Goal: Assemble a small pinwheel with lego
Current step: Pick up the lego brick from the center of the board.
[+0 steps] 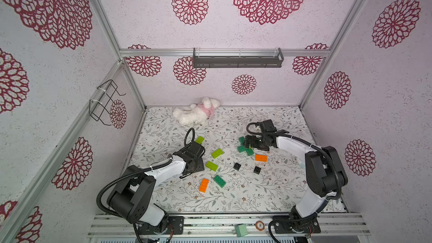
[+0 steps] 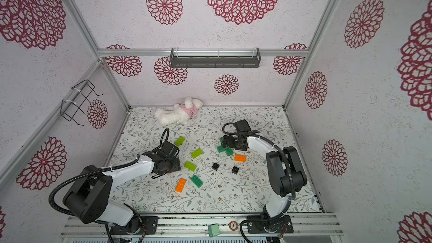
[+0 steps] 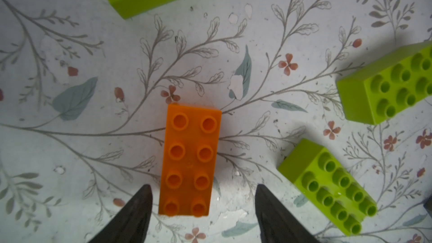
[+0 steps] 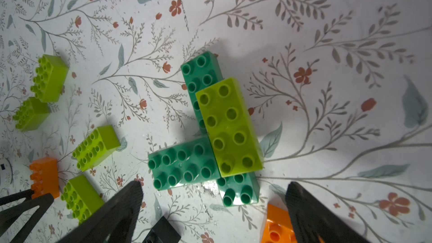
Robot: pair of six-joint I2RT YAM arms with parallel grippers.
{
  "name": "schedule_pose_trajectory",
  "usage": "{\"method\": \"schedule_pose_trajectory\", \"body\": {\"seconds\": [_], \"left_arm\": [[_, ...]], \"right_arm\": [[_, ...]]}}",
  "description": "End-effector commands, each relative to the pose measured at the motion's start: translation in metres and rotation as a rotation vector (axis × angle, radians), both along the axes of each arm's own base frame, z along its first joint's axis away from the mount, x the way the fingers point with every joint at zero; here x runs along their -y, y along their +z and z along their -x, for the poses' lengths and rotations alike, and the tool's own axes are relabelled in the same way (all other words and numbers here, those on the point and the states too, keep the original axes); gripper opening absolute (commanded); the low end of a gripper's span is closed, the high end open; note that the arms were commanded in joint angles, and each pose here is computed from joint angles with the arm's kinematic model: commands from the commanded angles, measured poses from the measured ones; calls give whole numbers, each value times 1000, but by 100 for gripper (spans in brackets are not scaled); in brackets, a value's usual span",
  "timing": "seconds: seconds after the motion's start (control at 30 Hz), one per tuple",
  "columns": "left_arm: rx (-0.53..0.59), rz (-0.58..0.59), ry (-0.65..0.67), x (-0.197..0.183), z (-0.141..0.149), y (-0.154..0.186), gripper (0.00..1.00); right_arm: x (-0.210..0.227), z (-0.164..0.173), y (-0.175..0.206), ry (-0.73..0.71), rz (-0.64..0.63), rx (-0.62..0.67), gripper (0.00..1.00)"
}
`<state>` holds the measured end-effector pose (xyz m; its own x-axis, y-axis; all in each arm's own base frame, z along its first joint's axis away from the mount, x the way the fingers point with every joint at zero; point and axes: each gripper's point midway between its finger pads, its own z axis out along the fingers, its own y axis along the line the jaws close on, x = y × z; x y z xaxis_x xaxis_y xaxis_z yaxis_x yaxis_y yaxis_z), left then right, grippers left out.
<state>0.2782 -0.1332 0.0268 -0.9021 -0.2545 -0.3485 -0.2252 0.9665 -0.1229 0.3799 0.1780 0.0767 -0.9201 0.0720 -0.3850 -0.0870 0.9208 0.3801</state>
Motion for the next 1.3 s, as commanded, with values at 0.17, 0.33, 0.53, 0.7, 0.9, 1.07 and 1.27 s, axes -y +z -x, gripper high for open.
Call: {"method": "schedule_pose_trajectory", "body": {"seconds": [0.17,0.33,0.53,0.7,0.9,1.07,1.27], "left_arm": [[12,-52,51,-14,-1,-12,58],[10,-65,51,-16,1,-18,63],[14,-62,50,-17,3,-22,49],[26,-48,46,-14,5,-20,38],[54,-55,65,-17,-1,-7,25],[125,59,72,-9,-13,27,21],[222,171,-13,7,-28,79,21]], "right_arm": [[-8,3,5,-8,-78,-5,99],[-10,5,3,-3,-87,-14,99],[-12,7,3,-7,-95,-18,99],[-15,9,4,-13,-107,-22,99],[-30,10,4,10,-129,-23,99],[-37,12,5,-17,-160,-29,99],[-28,12,7,-38,-99,-9,99]]}}
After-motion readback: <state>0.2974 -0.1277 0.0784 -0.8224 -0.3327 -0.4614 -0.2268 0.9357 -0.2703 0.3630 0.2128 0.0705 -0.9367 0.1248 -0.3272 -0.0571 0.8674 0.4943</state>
